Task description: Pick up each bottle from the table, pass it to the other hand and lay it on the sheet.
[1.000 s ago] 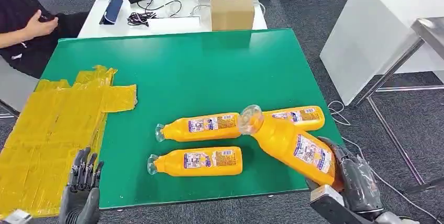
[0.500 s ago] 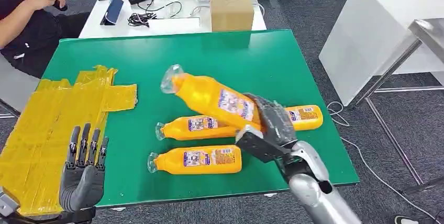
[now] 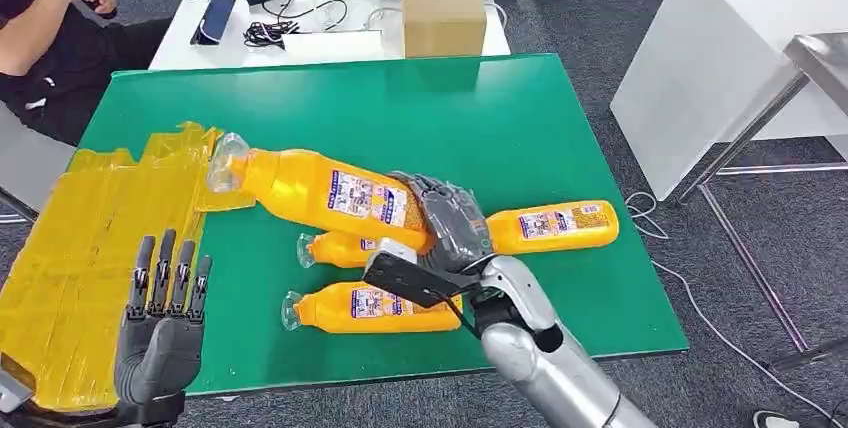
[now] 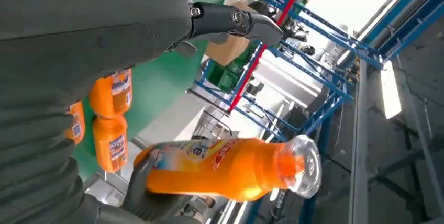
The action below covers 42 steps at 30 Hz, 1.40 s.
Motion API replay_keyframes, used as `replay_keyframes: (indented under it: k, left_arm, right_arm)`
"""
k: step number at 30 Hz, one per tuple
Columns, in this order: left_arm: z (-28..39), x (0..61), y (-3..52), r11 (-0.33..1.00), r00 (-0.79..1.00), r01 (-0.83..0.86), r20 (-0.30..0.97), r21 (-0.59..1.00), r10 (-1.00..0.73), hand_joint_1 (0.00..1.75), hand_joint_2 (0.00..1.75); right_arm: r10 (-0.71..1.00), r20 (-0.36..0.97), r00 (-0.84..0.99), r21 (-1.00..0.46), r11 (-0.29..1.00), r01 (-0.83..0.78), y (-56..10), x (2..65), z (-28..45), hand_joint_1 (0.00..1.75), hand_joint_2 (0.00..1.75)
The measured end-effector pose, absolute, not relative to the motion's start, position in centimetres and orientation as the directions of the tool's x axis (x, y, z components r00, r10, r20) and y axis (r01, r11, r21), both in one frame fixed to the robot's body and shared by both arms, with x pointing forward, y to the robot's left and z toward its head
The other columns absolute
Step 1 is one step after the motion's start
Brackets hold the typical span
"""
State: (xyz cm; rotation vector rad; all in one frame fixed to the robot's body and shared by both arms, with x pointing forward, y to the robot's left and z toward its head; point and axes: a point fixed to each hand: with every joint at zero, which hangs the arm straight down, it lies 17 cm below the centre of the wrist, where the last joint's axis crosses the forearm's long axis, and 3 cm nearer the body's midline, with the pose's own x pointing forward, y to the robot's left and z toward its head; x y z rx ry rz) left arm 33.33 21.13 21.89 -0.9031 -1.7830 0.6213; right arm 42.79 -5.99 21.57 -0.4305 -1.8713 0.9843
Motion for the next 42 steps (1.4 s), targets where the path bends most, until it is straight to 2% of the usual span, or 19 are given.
replay_keyframes:
  k: [2, 8, 14, 20, 29, 32, 33, 42]
  left_arm:
    - [21.9, 33.4, 21.0, 0.585, -0.216, 0.298, 0.544, -0.754, 0.811, 0.00, 1.75]
    - [21.6, 33.7, 20.7, 0.584, -0.211, 0.295, 0.544, -0.757, 0.812, 0.00, 1.75]
    - [21.3, 34.0, 20.7, 0.584, -0.211, 0.284, 0.545, -0.760, 0.812, 0.00, 1.75]
    - [21.2, 34.4, 20.7, 0.581, -0.209, 0.278, 0.542, -0.765, 0.814, 0.00, 1.75]
    - [21.1, 34.7, 21.3, 0.581, -0.223, 0.254, 0.537, -0.774, 0.813, 0.00, 1.75]
    - [21.0, 34.7, 22.0, 0.584, -0.237, 0.240, 0.537, -0.775, 0.810, 0.00, 1.75]
    - [20.9, 34.7, 22.2, 0.586, -0.242, 0.234, 0.538, -0.776, 0.808, 0.00, 1.75]
    - [20.4, 34.8, 25.0, 0.589, -0.294, 0.178, 0.529, -0.788, 0.796, 0.00, 1.75]
  right_arm:
    - [0.639, 0.585, -0.499, -0.776, 0.619, -0.117, -5.0, 42.7, 21.8, 1.62, 1.75]
    - [0.615, 0.605, -0.505, -0.764, 0.628, -0.151, -2.2, 42.5, 21.7, 1.66, 1.75]
    - [0.597, 0.620, -0.510, -0.756, 0.628, -0.184, 0.1, 42.2, 21.3, 1.45, 1.75]
    - [0.594, 0.623, -0.509, -0.757, 0.621, -0.202, 2.6, 42.7, 21.6, 1.48, 1.75]
    - [0.608, 0.589, -0.533, -0.802, 0.523, -0.289, 8.1, 40.8, 18.8, 1.50, 1.75]
    - [0.599, 0.584, -0.547, -0.808, 0.491, -0.324, 9.6, 39.7, 18.0, 1.43, 1.75]
    - [0.595, 0.582, -0.555, -0.811, 0.481, -0.335, 10.1, 39.3, 17.9, 1.48, 1.75]
    - [0.541, 0.545, -0.641, -0.838, 0.364, -0.406, 13.5, 36.0, 16.7, 1.47, 1.75]
